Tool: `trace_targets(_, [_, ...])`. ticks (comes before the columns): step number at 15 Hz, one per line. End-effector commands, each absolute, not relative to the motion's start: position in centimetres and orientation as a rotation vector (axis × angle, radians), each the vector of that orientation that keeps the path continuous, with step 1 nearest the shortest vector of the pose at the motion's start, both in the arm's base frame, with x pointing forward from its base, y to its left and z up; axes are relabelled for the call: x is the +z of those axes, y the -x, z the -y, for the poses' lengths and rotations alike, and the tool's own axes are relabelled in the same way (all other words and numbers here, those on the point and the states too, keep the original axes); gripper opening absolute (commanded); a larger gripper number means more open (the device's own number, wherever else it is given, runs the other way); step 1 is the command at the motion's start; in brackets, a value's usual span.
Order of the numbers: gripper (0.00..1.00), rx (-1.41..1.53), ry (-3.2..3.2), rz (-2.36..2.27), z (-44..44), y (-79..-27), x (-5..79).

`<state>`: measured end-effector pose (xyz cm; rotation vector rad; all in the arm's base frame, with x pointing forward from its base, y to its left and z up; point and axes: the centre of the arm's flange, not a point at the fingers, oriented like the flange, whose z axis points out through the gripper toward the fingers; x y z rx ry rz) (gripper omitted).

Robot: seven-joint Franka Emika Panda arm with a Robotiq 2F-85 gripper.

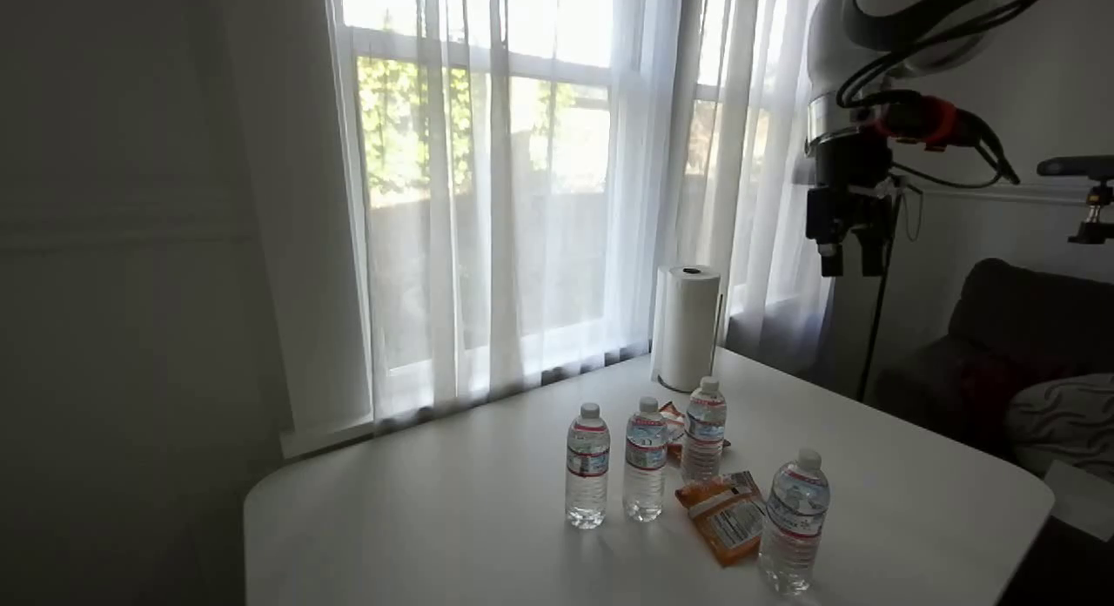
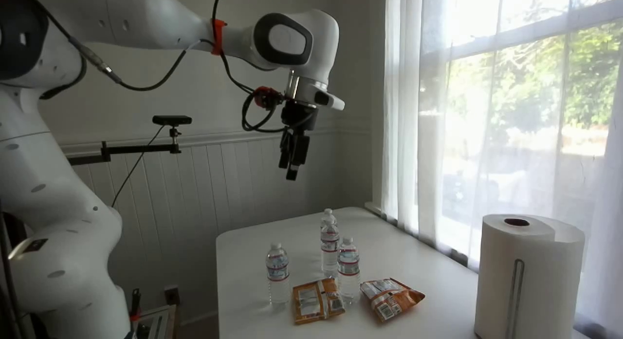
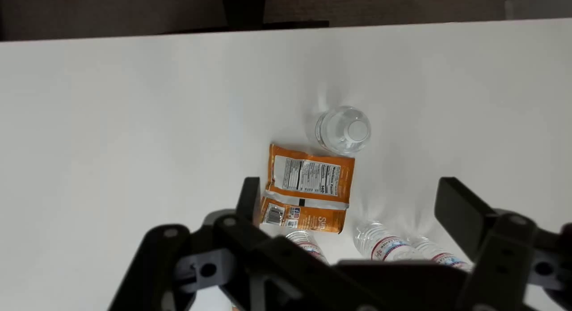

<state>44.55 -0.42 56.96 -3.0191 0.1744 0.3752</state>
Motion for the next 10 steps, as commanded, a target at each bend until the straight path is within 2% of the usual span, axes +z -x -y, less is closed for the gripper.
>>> trace_targets(1, [1.0, 0.297, 3.108, -0.114, -1.6, -44.6, 55.6])
trace_targets(10, [1.0, 0.363, 3.058, 0.006, -5.8, -43.1, 46.0])
